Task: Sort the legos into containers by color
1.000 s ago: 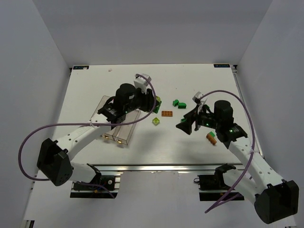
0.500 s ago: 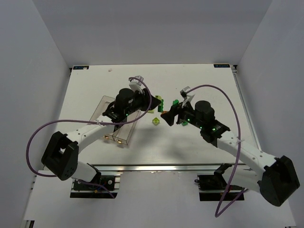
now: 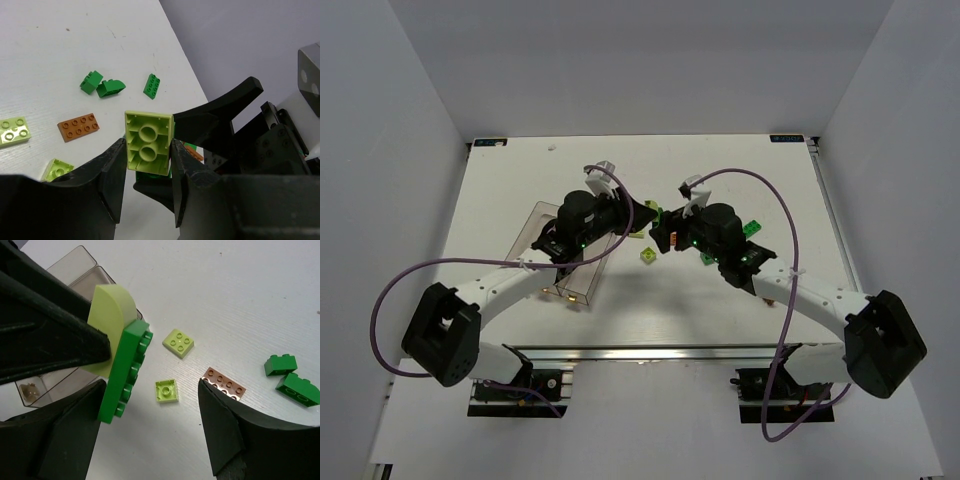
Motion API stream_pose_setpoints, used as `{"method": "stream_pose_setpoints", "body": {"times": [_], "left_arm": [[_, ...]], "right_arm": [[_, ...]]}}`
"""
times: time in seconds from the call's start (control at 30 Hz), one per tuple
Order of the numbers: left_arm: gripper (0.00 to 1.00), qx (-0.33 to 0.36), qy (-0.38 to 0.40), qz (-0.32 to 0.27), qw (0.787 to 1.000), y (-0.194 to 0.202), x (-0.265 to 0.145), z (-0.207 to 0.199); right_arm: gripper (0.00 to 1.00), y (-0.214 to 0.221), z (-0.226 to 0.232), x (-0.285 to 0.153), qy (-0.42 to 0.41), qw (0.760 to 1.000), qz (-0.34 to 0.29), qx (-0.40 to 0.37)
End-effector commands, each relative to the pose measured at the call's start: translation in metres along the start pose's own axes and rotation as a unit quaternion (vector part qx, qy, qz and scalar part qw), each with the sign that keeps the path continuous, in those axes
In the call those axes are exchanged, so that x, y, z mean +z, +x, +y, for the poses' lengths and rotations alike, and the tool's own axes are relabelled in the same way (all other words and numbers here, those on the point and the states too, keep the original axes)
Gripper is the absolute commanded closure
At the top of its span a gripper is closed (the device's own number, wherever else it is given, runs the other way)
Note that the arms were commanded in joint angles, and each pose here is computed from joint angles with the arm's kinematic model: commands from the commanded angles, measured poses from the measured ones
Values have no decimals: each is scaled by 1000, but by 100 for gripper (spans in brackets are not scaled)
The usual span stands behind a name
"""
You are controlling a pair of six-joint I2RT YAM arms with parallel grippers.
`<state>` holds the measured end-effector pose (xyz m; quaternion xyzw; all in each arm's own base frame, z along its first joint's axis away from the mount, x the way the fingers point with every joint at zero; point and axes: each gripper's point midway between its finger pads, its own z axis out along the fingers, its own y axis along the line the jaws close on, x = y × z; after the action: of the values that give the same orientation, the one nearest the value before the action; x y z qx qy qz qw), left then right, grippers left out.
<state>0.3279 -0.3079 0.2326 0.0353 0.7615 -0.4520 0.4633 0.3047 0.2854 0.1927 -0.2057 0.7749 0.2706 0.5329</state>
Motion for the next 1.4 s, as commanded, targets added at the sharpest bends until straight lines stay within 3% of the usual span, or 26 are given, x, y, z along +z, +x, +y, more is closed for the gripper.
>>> {"method": "stream_pose_setpoints", "body": {"times": [0.0,0.2,0.5,0.6,0.63,0.73,1.0,1.07,1.1,1.2,1.23,1.37], "left_arm": [[100,-6,18,-13,1000,-7,-7,-10],[100,-7,16,-20,1000,-9,-10,-9],[100,-3,3,-34,999,-14,-14,-6],[100,-3,-5,-36,999,-13,-14,-2],[100,-1,-7,-36,999,-13,-14,-1],[100,-1,-16,-38,999,-12,-14,3],[100,15,-63,-46,997,-22,-21,13],[100,37,-98,-25,994,-18,-26,25],[100,65,-128,-36,989,-31,-28,31],[100,109,-204,5,973,-27,-38,57],[100,133,-251,21,959,-23,-48,77],[100,183,-315,54,930,-18,-61,105]], "right_arm": [[22,-39,4,8,6,998,-55,1],[29,-43,3,11,9,998,-63,13],[57,-34,4,9,6,998,-52,23],[71,-35,10,7,-11,998,-51,22],[81,-35,12,6,-17,998,-51,20],[98,-34,16,4,-30,998,-50,19],[100,-34,-1,-4,-9,998,-66,11],[100,-35,-2,-6,-10,997,-71,-1],[100,-37,-1,-9,-14,997,-73,-6],[100,-38,11,-13,-47,996,-69,-23],[100,-40,15,-14,-60,996,-68,-27],[100,-35,26,-15,-89,994,-51,-36]]}}
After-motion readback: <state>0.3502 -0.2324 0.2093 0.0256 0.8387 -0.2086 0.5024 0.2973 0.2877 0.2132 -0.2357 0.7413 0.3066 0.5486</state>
